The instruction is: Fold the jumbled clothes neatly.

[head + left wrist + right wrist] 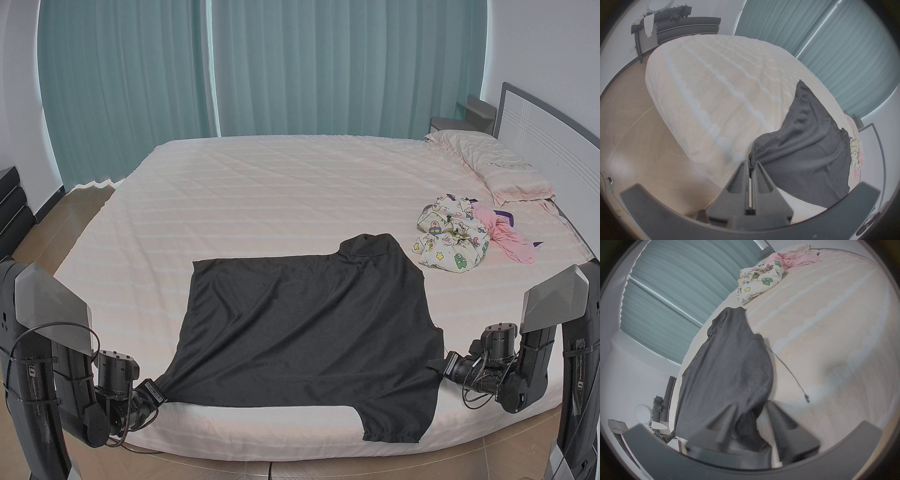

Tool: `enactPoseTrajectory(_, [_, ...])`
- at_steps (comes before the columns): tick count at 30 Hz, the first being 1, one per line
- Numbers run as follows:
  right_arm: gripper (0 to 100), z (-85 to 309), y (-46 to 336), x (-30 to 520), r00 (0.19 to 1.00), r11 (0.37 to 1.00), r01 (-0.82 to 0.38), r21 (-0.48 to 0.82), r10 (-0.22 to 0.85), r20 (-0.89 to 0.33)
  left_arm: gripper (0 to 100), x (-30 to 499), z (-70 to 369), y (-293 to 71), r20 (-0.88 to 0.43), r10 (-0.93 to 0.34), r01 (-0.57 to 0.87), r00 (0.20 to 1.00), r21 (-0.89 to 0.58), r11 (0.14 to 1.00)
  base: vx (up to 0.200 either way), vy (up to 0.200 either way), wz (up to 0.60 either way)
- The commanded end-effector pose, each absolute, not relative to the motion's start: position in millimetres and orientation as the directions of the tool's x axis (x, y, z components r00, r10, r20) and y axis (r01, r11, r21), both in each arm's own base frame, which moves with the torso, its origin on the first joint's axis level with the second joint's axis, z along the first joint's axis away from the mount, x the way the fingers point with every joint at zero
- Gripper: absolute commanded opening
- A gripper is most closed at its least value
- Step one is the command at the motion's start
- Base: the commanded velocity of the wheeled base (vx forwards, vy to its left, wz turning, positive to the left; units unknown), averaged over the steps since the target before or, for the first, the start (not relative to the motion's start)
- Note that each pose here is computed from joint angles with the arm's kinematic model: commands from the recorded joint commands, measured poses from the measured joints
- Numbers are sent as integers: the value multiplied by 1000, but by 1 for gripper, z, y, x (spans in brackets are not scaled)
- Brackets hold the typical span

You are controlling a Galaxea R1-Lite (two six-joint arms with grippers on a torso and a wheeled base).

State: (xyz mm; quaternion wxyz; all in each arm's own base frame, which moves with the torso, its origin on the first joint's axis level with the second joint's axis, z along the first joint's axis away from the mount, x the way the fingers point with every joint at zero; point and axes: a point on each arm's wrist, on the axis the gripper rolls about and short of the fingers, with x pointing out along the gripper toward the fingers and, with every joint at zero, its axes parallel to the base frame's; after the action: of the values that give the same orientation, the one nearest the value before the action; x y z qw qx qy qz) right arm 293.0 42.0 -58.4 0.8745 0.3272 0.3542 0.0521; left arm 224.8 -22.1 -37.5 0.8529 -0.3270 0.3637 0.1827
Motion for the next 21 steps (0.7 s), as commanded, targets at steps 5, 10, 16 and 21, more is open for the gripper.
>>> enactPoseTrajectory(5, [0, -41, 24, 326, 850, 788, 149, 598, 206, -485, 0, 224, -37, -29, -737, 49, -537, 674, -442, 719, 0, 0, 0])
enactPoseTrajectory(10, [0, -24, 14, 341, 873, 796, 101, 597, 218, -437, 0, 224, -37, -40, -734, 15, -521, 679, -467, 714, 0, 0, 0])
enactPoseTrajectory(16, [0, -23, 18, 349, 846, 793, 58, 606, 284, -452, 0, 224, -38, -48, -733, -7, -507, 680, -478, 717, 0, 0, 0])
enactPoseTrajectory(21, [100, -30, 19, 350, 836, 801, 60, 596, 286, -469, 0, 227, -39, -49, -728, -10, -505, 685, -485, 714, 0, 0, 0])
